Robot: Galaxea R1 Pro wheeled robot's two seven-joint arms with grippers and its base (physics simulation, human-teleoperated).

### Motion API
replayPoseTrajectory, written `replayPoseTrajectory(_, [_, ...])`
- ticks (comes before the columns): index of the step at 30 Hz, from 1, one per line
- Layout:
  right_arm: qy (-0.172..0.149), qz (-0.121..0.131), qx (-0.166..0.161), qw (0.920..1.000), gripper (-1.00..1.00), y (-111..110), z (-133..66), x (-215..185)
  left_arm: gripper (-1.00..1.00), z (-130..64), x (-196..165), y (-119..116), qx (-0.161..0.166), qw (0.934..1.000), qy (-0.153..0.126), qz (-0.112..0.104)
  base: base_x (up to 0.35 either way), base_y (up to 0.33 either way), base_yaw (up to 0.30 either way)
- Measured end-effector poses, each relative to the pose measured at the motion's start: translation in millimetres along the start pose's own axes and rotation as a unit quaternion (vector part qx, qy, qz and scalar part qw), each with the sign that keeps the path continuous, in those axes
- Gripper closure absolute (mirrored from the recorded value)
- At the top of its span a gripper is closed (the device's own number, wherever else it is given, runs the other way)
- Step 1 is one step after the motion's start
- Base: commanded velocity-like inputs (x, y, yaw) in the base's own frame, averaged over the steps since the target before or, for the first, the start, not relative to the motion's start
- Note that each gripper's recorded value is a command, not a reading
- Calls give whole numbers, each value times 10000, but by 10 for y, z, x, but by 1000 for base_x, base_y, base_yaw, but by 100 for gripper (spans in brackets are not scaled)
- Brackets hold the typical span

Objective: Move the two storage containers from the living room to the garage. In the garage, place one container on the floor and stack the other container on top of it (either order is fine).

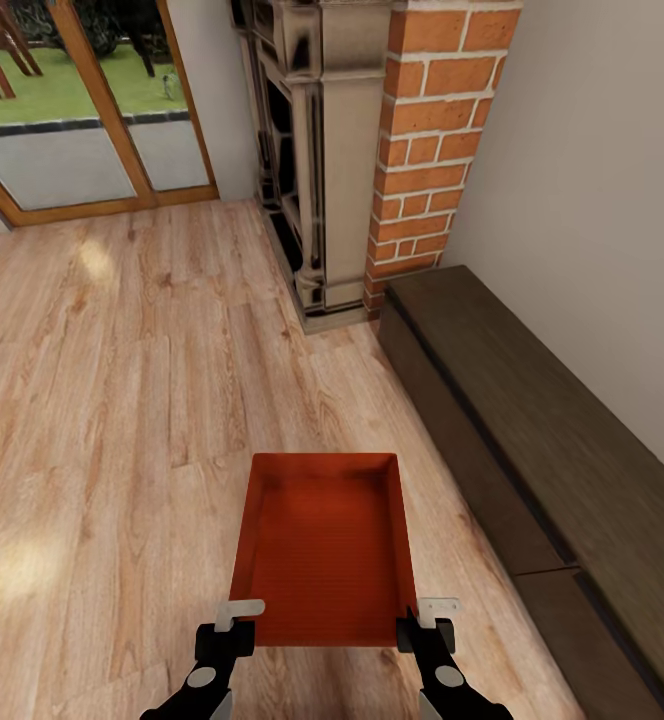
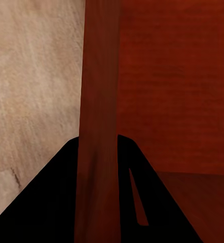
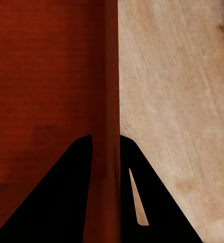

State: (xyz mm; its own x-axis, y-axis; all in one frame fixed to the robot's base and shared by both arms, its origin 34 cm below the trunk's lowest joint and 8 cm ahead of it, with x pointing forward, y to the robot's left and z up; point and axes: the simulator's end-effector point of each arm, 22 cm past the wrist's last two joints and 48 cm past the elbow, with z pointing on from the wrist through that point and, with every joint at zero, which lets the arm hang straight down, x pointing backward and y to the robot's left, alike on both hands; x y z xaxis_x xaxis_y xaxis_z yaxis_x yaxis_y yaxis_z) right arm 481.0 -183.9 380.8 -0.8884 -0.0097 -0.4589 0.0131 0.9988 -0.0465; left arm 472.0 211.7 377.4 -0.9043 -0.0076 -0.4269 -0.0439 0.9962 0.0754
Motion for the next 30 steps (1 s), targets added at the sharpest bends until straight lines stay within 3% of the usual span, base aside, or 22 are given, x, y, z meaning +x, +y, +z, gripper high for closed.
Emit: replayPoseTrajectory(30, [6,0,0,10000,100,-24,-446,-251,100,-453,-235,38,1,10000,6,1,0,0,0])
